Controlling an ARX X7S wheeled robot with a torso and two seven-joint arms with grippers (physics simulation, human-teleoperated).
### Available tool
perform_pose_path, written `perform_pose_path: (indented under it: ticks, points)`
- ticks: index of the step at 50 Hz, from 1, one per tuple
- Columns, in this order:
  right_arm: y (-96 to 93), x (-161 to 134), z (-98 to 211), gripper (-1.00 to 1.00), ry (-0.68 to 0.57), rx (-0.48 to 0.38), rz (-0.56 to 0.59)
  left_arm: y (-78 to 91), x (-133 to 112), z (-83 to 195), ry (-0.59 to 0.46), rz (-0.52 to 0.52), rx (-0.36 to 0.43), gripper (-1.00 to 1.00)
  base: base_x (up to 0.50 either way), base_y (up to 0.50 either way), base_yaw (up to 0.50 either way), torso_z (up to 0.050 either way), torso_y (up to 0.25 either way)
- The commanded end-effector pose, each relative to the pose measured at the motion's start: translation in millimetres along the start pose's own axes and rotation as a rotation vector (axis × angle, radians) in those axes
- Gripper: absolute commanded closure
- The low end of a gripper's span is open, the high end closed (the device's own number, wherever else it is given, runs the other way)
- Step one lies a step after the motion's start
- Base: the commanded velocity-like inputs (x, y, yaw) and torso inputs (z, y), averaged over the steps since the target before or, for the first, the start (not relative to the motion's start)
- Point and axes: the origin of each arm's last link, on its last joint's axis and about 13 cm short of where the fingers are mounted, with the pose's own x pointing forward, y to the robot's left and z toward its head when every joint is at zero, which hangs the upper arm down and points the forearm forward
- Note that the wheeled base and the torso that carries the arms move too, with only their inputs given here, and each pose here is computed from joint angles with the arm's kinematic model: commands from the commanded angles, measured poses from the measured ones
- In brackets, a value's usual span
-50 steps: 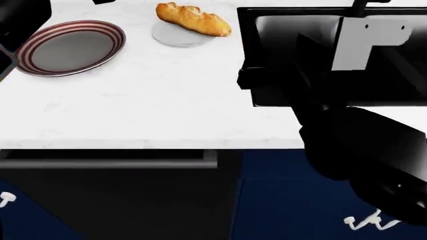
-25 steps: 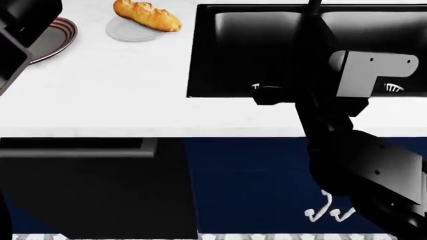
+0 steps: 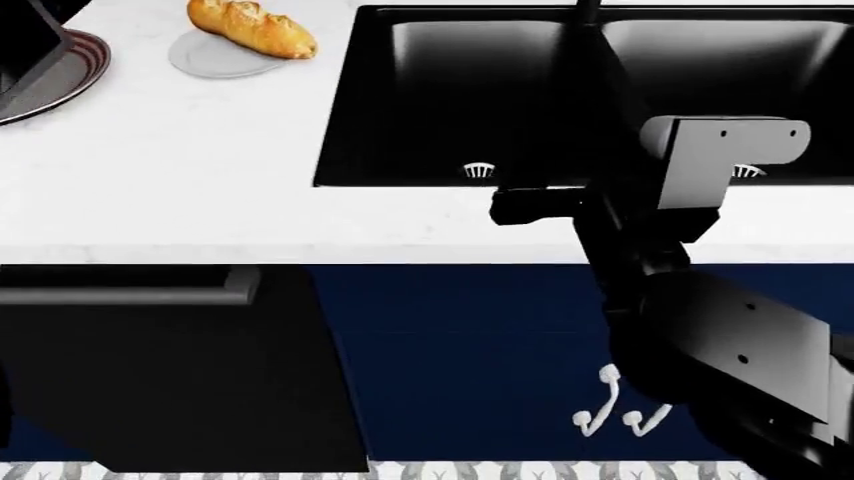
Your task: From the different types of pastries on the counter, select a croissant and place it on the cutting board. Then retrieve a jar of jam from the cabinet and place it alongside the croissant on the cutting board.
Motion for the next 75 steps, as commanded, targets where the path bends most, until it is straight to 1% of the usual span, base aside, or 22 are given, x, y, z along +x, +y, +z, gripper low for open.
perform_pose_path:
  ticks: [1, 7, 11, 14, 18, 20, 24, 29, 33, 37, 41, 44, 48, 60, 67, 75]
  points:
    - [8.1, 5, -6, -1.00, -0.016, 0.013, 0.104, -13.3, 18, 45, 0.038, 0.053, 0.124, -1.00, 0.00, 0.00, 0.00, 0.000, 0.000]
    - [10.2, 9, -12, -1.00, -0.031, 0.026, 0.152, -26.6, 27, 76, 0.056, 0.059, 0.160, -1.00, 0.00, 0.00, 0.00, 0.000, 0.000]
    - [9.3, 11, -10, -1.00, -0.048, 0.022, 0.170, -32.1, 39, 97, 0.088, 0.065, 0.129, -1.00, 0.00, 0.00, 0.00, 0.000, 0.000]
    - [10.1, 10, -5, -1.00, -0.073, 0.018, 0.194, -36.2, 48, 113, 0.096, 0.065, 0.129, -1.00, 0.00, 0.00, 0.00, 0.000, 0.000]
    - [12.4, 6, 3, -1.00, -0.103, 0.009, 0.223, -40.2, 61, 132, 0.133, 0.071, 0.125, -1.00, 0.00, 0.00, 0.00, 0.000, 0.000]
    - [13.1, 3, 8, -1.00, -0.124, 0.007, 0.235, -42.2, 64, 138, 0.147, 0.080, 0.129, -1.00, 0.00, 0.00, 0.00, 0.000, 0.000]
    - [15.8, 0, 20, -1.00, -0.165, -0.013, 0.272, -46.0, 61, 143, 0.158, 0.088, 0.152, -1.00, 0.00, 0.00, 0.00, 0.000, 0.000]
    - [20.4, -4, 34, -1.00, -0.214, -0.036, 0.306, -46.8, 58, 148, 0.134, 0.106, 0.156, -1.00, 0.00, 0.00, 0.00, 0.000, 0.000]
    - [21.0, -11, 42, -1.00, -0.245, -0.038, 0.314, -48.2, 57, 151, 0.105, 0.122, 0.163, -1.00, 0.00, 0.00, 0.00, 0.000, 0.000]
    - [21.7, -17, 46, -1.00, -0.258, -0.045, 0.326, -47.5, 59, 151, 0.101, 0.143, 0.200, -1.00, 0.00, 0.00, 0.00, 0.000, 0.000]
    - [21.2, -20, 46, -1.00, -0.258, -0.067, 0.336, -46.2, 64, 148, 0.095, 0.188, 0.222, -1.00, 0.00, 0.00, 0.00, 0.000, 0.000]
    - [20.3, -21, 47, -1.00, -0.261, -0.074, 0.334, -47.5, 69, 143, 0.099, 0.208, 0.197, -1.00, 0.00, 0.00, 0.00, 0.000, 0.000]
    - [18.3, -21, 47, -1.00, -0.260, -0.082, 0.329, -52.4, 71, 141, 0.094, 0.204, 0.172, -1.00, 0.00, 0.00, 0.00, 0.000, 0.000]
    - [13.3, -19, 44, -1.00, -0.248, -0.091, 0.302, -54.1, 74, 144, 0.035, 0.220, 0.155, -1.00, 0.00, 0.00, 0.00, 0.000, 0.000]
    - [13.0, -16, 42, -1.00, -0.246, -0.092, 0.283, -53.9, 75, 145, 0.016, 0.196, 0.161, -1.00, 0.00, 0.00, 0.00, 0.000, 0.000]
    - [11.9, -19, 45, -1.00, -0.257, -0.099, 0.267, -55.2, 77, 146, -0.016, 0.151, 0.116, -1.00, 0.00, 0.00, 0.00, 0.000, 0.000]
